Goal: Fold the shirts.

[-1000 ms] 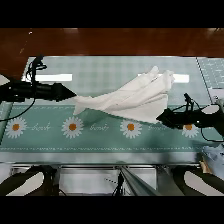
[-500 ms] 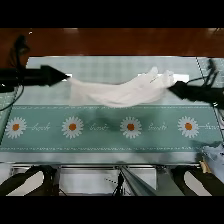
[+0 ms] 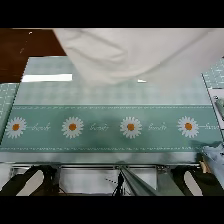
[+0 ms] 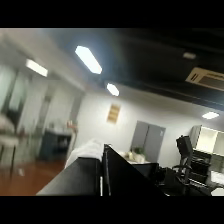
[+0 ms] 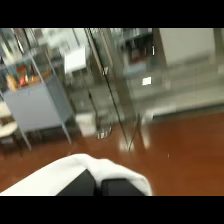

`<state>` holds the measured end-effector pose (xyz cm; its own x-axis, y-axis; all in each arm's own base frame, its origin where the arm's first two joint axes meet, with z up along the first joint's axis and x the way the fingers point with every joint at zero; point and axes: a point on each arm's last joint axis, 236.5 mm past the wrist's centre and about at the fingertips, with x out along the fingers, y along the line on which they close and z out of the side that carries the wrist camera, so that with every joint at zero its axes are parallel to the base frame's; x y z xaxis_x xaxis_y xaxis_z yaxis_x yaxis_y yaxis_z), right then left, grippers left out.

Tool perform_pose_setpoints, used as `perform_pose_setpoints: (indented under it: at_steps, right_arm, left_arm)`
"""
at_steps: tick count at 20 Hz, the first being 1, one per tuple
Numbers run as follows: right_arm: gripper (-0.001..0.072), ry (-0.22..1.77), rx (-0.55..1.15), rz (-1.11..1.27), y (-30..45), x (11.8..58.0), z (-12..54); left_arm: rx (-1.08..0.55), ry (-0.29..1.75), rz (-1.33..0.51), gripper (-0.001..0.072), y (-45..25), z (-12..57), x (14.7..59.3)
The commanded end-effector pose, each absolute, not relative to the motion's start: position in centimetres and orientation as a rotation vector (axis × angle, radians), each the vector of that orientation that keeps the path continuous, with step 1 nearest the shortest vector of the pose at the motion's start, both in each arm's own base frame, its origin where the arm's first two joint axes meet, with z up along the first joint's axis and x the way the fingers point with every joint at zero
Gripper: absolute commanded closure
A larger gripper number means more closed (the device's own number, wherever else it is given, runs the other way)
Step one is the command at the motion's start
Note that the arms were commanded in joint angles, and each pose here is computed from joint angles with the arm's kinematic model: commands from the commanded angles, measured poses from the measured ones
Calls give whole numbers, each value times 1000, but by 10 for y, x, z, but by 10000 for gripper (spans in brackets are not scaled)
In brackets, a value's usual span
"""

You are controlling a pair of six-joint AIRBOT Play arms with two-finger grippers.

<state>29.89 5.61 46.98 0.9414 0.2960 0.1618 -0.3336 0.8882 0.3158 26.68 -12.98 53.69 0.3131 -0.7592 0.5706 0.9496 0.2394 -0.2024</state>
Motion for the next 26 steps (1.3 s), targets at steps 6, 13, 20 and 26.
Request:
perform_pose_setpoints:
  at_steps: [6, 13, 20, 26]
  right_arm:
    - [689, -163, 269, 275, 57, 228, 521]
    - [688, 316, 151, 132, 35, 229, 407]
    - [689, 686, 173, 194, 30, 326, 309]
    - [689, 810, 217, 268, 60, 460, 206]
  left_arm:
    - [-132, -600, -890, 684, -153, 585, 154]
    - [-117, 141, -578, 684, -130, 432, 199]
    - [-394, 379, -503, 684, -103, 325, 278]
    - [-489, 505, -461, 684, -89, 232, 370]
